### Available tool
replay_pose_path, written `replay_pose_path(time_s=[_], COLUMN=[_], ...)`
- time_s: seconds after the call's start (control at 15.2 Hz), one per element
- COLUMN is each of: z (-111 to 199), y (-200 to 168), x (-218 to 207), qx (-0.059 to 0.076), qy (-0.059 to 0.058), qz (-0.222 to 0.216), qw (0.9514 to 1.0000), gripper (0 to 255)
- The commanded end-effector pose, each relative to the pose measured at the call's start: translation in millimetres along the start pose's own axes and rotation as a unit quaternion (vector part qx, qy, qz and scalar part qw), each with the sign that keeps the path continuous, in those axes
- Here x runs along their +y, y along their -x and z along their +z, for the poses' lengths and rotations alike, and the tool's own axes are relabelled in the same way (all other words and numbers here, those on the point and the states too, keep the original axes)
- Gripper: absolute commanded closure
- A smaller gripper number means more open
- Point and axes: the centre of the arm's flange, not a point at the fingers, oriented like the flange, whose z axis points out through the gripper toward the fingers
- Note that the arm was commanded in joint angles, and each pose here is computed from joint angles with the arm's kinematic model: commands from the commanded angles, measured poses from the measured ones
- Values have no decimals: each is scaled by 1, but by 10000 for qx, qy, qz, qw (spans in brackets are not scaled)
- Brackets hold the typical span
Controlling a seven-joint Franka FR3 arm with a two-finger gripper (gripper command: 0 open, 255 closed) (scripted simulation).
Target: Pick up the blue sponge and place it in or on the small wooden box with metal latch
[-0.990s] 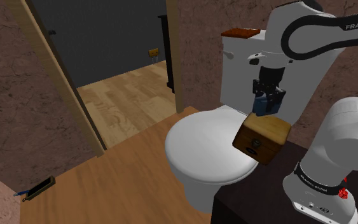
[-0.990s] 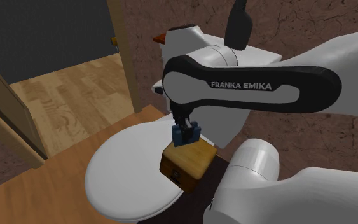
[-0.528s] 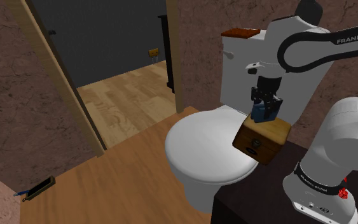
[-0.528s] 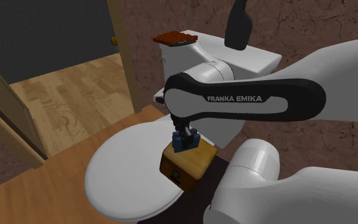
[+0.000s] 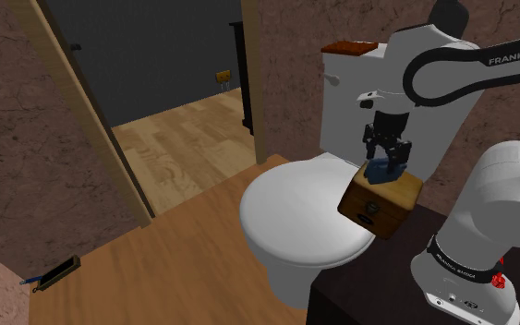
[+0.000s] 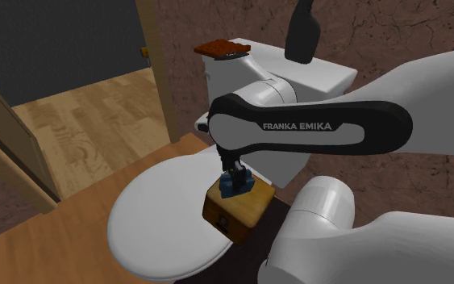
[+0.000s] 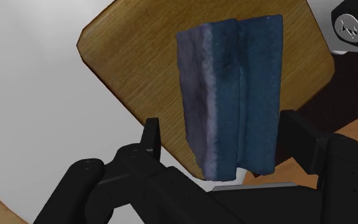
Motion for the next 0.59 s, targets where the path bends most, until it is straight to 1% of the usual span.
replay_pose_path(time_s=[0.0, 0.2, 0.46, 0.53], z=[0, 0, -50, -50], y=[0, 0, 0, 0], x=[0, 0, 0, 0], qx=[0, 0, 0, 0], qy=[0, 0, 0, 0], qz=[0, 0, 0, 0], qw=[10000, 10000, 10000, 10000], gripper=[0, 0, 0, 0])
